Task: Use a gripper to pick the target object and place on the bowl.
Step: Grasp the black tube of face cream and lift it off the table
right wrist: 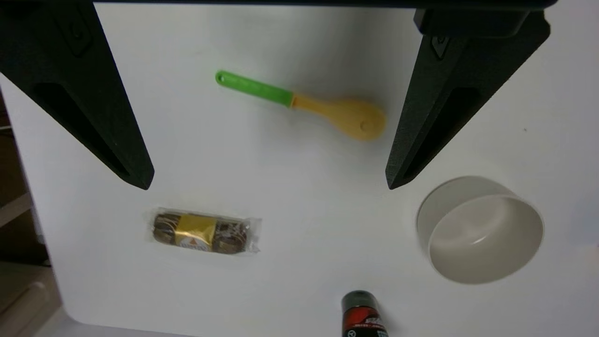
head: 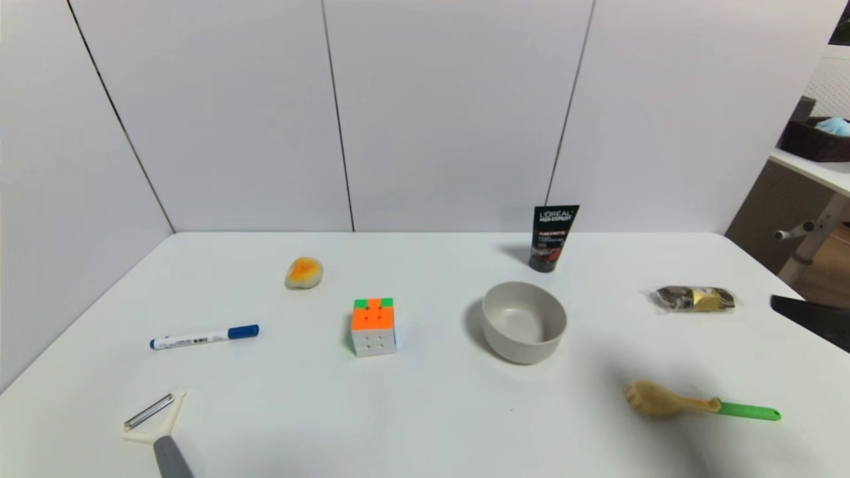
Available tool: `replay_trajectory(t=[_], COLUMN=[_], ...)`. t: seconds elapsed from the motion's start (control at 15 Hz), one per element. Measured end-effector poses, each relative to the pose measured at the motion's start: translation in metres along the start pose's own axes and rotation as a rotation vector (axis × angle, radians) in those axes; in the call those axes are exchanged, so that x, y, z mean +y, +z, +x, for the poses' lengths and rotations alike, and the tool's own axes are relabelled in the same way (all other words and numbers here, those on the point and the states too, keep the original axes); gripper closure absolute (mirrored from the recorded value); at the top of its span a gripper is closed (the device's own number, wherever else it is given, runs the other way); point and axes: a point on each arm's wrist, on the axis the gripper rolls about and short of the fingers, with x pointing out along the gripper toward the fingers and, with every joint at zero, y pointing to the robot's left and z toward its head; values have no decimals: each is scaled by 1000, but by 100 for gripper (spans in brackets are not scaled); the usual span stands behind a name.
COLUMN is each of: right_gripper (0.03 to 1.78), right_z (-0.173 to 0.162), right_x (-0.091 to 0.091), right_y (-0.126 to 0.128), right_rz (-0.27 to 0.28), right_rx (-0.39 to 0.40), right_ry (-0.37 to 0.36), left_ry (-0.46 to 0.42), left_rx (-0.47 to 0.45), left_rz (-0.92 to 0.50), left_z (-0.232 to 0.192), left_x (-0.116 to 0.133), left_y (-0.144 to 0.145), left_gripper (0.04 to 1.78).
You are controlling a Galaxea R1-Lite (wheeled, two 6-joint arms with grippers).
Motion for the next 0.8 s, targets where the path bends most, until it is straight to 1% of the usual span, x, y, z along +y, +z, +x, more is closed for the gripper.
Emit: replay_trajectory(t=[0.2, 0.33, 0.47, 0.6, 0.67, 0.8], right_gripper=[10, 10, 10, 10, 10, 10], right_z=[75, 125, 174, 214, 230, 253], right_x=[-14, -24, -38, -54, -64, -84], right_y=[39, 54, 59, 53, 50, 40], right_rz=[8, -4, -36, -77, -102, -144], right_rx=[88, 112, 116, 83, 41, -43], right_ry=[85, 170, 284, 420, 498, 628], left_ry=[0, 0, 0, 0, 0, 0], left_rx=[0, 0, 0, 0, 0, 0], left_rz=[0, 0, 0, 0, 0, 0], left_z=[0, 0, 0, 0, 0, 0], left_x=[0, 0, 0, 0, 0, 0], left_y=[0, 0, 0, 0, 0, 0], left_gripper=[13, 13, 13, 13, 13, 13])
